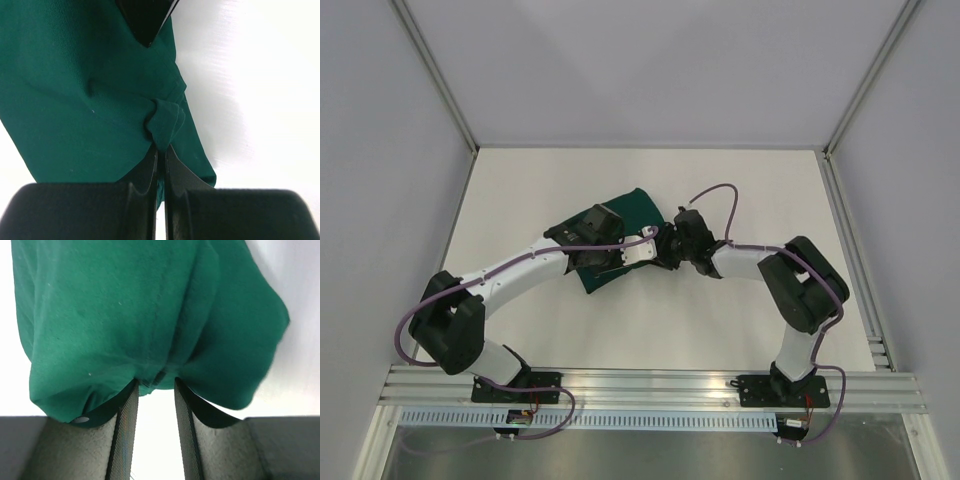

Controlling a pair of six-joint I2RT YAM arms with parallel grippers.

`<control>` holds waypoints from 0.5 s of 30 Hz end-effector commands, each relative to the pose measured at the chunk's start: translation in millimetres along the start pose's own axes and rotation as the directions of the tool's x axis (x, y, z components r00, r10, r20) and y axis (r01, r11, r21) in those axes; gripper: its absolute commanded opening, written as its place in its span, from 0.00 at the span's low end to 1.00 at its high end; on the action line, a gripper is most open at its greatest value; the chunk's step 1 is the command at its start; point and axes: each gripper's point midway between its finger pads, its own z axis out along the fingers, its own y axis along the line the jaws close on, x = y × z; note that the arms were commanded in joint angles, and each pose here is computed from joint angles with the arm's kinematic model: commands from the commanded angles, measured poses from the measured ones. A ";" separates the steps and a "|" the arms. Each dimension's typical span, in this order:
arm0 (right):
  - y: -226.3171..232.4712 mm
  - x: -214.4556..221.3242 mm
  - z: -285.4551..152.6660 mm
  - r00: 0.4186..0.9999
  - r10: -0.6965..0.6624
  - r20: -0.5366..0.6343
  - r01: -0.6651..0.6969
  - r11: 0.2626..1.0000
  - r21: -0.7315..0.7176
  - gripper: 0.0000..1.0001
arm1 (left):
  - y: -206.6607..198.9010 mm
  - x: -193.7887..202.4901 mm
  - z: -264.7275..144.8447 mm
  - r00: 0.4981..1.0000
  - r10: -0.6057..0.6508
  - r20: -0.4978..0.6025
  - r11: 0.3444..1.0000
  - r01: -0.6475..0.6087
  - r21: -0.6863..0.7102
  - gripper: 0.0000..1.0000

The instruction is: Prepare the surgical pack

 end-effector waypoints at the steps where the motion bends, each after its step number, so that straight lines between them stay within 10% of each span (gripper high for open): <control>1: 26.9 -17.7 4.0 0.998 -0.033 0.049 0.037 0.996 -0.084 0.37 | 3.6 -4.2 -2.3 1.000 0.008 0.005 1.000 -0.008 0.002 0.07; 11: 35.5 -20.0 9.9 0.999 -0.020 0.044 0.026 0.993 -0.119 0.24 | 3.9 -5.3 -2.3 1.000 0.006 0.008 1.000 -0.006 0.003 0.06; 15: 30.5 -17.8 7.7 0.999 -0.010 0.039 0.014 0.994 -0.109 0.01 | 3.5 -2.4 -1.8 1.000 0.004 -0.001 1.000 -0.004 0.002 0.06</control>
